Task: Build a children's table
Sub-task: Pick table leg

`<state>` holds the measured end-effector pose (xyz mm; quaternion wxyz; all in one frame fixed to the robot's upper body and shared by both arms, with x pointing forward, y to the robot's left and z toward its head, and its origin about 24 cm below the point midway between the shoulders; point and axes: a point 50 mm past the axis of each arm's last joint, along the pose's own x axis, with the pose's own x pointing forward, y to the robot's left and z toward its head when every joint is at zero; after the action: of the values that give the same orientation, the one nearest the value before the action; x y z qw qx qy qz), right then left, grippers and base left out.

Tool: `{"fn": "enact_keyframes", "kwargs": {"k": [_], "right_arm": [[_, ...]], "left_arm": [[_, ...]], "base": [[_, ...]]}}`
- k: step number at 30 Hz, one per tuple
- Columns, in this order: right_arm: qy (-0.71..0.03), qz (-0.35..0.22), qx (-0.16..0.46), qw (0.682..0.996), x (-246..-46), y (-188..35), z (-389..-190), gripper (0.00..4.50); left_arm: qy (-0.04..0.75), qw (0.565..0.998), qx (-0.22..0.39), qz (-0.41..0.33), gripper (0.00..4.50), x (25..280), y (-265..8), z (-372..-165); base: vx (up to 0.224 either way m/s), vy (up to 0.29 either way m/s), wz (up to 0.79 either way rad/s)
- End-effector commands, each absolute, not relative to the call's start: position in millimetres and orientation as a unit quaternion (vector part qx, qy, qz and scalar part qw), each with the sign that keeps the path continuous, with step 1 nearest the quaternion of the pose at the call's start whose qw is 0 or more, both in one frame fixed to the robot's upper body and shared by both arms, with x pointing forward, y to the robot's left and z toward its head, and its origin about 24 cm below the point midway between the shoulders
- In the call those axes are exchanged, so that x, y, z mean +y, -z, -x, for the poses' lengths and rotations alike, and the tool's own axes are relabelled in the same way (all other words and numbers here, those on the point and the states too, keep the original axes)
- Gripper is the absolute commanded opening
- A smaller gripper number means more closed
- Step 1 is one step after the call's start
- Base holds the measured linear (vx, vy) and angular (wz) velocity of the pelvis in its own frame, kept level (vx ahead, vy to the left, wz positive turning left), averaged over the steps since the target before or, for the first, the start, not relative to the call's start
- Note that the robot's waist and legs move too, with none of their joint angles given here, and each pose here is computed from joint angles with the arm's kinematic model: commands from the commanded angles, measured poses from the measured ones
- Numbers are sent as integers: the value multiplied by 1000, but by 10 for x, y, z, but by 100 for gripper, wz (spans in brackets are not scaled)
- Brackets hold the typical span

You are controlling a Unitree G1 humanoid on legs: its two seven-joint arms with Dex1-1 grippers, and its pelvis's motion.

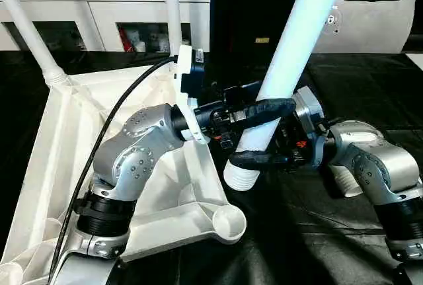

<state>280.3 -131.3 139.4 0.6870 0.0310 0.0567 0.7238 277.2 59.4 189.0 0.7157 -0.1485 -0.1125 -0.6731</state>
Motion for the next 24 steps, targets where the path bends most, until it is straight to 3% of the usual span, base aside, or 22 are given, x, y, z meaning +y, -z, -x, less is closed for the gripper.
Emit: {"fn": "enact_keyframes", "kwargs": {"k": [1, 4, 7, 8, 18, 24], "right_arm": [[-724, -23, 67, 686, -1296, -1379, -2808, 190], [-723, -24, 67, 687, -1294, -1375, -2808, 190], [-717, -25, 67, 693, -1291, -1361, -2819, 189], [-711, -24, 69, 699, -1284, -1345, -2830, 189], [-658, -19, 72, 750, -1164, -1212, -2945, 189], [-627, -41, 77, 774, -1157, -1147, -2950, 189]], "left_arm": [[674, 713, -134, 139, 182, 583, -1969, -2767], [654, 742, -84, 123, 182, 560, -1892, -2805], [646, 747, -77, 135, 182, 535, -1867, -2814], [653, 740, -83, 138, 238, 506, -1877, -2778], [664, 726, -102, 148, 326, 338, -1896, -2645], [621, 734, -135, 239, 371, 342, -2011, -2676]], "base": [[0, 0, 0], [0, 0, 0], [0, 0, 0], [0, 0, 0], [0, 0, 0], [0, 0, 0]]}}
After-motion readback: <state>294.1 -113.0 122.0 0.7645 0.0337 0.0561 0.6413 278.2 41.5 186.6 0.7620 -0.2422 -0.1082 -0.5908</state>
